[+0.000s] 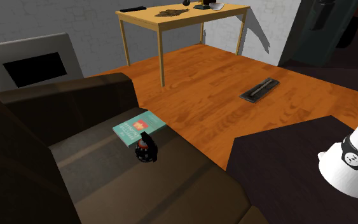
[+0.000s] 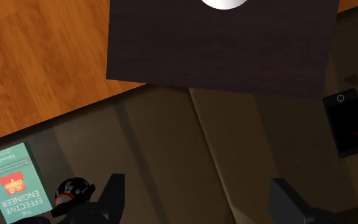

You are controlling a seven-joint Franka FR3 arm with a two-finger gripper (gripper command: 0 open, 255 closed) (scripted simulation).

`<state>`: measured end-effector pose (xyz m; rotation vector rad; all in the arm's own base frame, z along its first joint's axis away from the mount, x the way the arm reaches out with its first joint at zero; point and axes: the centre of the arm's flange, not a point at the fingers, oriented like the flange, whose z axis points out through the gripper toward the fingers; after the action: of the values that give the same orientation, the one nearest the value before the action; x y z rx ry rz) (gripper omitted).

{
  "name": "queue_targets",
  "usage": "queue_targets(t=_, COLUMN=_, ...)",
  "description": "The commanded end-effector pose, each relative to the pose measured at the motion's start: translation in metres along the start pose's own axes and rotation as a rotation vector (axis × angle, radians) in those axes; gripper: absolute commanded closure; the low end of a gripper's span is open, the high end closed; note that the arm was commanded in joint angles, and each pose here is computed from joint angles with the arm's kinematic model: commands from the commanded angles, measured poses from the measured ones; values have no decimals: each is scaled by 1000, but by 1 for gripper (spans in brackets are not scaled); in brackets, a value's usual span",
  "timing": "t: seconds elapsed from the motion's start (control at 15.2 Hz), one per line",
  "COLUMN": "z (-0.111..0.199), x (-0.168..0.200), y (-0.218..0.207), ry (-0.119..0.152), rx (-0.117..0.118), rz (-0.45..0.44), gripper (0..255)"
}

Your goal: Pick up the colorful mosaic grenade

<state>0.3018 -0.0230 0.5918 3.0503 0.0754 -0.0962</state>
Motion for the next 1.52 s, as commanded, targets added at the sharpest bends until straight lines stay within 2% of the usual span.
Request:
queue_targets(t=0.0, z=0, x=0, y=0, ry=0, rx=0, rz=0, gripper=0)
queue_targets(t=1.45, z=187, x=180, y=142, ry=-9, rx=87, rz=329, gripper=0)
